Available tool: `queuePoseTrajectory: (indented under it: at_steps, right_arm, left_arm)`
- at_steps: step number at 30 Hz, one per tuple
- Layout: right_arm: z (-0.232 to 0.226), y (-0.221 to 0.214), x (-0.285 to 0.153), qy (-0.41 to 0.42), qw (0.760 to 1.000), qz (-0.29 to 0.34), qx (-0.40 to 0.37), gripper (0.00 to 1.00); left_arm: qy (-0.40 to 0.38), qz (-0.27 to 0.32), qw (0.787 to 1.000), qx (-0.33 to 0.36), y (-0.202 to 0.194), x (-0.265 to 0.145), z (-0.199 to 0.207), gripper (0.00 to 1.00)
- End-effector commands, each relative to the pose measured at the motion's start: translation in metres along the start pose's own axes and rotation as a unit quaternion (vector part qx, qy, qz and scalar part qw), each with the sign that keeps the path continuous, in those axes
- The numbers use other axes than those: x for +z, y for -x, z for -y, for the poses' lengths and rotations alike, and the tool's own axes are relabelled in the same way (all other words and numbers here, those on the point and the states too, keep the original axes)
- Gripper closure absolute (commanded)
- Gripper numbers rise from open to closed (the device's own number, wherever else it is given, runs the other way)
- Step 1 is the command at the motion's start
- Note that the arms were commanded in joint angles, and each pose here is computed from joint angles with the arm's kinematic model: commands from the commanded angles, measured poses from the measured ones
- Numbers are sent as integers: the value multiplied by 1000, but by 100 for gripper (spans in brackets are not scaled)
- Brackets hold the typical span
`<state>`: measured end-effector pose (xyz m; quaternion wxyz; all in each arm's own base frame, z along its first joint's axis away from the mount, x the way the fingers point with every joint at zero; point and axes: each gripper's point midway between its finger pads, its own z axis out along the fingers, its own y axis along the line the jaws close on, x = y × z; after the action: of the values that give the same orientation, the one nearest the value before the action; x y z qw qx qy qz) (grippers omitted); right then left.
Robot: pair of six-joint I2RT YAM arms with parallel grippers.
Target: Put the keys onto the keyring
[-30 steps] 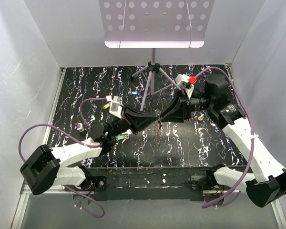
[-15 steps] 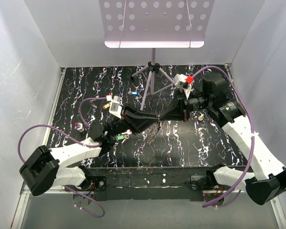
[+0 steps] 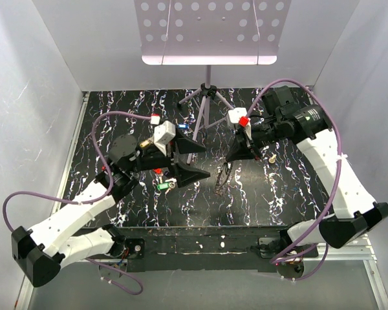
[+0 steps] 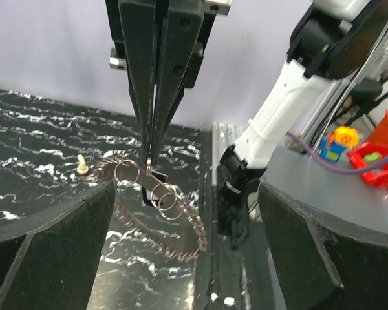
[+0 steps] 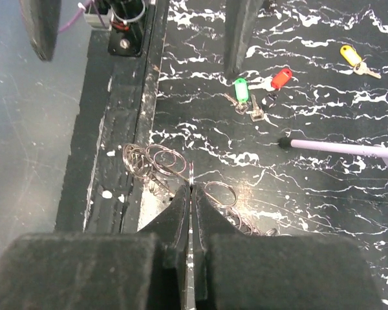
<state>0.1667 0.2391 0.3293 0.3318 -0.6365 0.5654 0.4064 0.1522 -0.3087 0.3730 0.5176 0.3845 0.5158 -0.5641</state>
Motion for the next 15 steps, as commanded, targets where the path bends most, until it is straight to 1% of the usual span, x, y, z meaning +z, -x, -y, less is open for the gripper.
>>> queuePoseTrajectory:
  at_steps: [1,3,5,7,10,15]
  right_arm:
    - [-30,-14,-7,48,998,-43,11,99]
    - [-29,-15,-6,50,998,-44,11,99]
    - [-29,-15,-5,52,998,-44,13,99]
    - [-30,-16,-5,52,997,-45,16,99]
    - [-29,-16,-4,53,997,-46,18,99]
    - [-29,-17,-2,55,997,-46,27,99]
  left_arm:
    - [-14,-84,996,3,-38,5,-15,13]
    - [-22,-80,997,-3,-39,16,-22,22]
    - [-32,-72,997,-11,-37,24,-24,33]
    - [-38,-65,997,-22,-37,30,-27,42]
    - [-42,-43,998,-24,-32,36,-28,46]
    - [-33,-35,999,-21,-31,37,-30,49]
